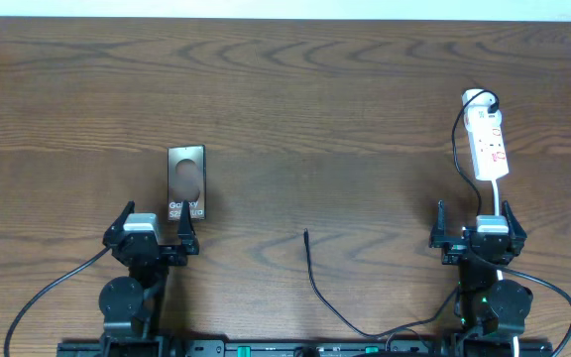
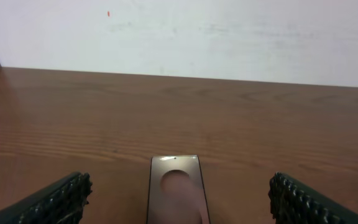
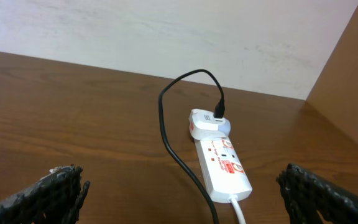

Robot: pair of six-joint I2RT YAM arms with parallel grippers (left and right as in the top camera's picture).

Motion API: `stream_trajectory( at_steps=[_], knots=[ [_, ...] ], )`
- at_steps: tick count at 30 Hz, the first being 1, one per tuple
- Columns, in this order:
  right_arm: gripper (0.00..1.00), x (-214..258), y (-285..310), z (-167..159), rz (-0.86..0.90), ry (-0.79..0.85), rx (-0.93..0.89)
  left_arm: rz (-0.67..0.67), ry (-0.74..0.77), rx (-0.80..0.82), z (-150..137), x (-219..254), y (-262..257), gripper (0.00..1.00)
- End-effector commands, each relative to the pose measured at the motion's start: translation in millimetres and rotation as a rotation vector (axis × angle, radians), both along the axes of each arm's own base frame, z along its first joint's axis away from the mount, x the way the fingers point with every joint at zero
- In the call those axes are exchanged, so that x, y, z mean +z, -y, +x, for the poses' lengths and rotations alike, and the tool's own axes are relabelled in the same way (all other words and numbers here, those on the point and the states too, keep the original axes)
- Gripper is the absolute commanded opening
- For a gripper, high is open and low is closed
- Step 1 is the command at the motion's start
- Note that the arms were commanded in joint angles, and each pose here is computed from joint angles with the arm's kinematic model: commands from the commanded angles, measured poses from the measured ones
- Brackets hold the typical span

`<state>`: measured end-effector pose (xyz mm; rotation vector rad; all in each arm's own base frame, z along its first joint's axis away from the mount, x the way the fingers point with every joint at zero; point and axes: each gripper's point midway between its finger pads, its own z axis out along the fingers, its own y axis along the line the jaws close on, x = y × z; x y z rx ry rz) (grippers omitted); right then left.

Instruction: Plug charger to phone and switch on socket

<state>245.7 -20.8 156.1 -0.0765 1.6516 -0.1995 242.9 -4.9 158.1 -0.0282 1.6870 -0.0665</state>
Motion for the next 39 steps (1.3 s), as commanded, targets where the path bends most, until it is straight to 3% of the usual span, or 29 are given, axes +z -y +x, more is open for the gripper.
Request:
stream_trajectory(
  at_steps=[1,10,19,28,39],
  knots=[
    [0.99,-1.1,1.1,-0.2,-0.012,-0.004,-0.009,0.015,0.045,-0.016,-1.7,36.9,2.6,0.93],
    [0.99,-1.1,1.1,-0.2,-0.012,-0.004,-0.009,0.013,-0.105,-0.028,28.6,72.5,4.6,0.93],
    [0.99,-1.1,1.1,-0.2,-0.012,-0.004,-0.009,0.008,-0.49,-0.031,79.5,73.4,4.8,0.93],
    [0.99,-1.1,1.1,-0.2,-0.012,-0.004,-0.009,0.003,-0.952,-0.032,106.1,17.2,4.8,0.93],
    [0.99,-1.1,1.1,-0.2,-0.012,-0.004,-0.009,-0.021,-1.273,-0.054,97.5,-72.4,9.5,0.93]
  ],
)
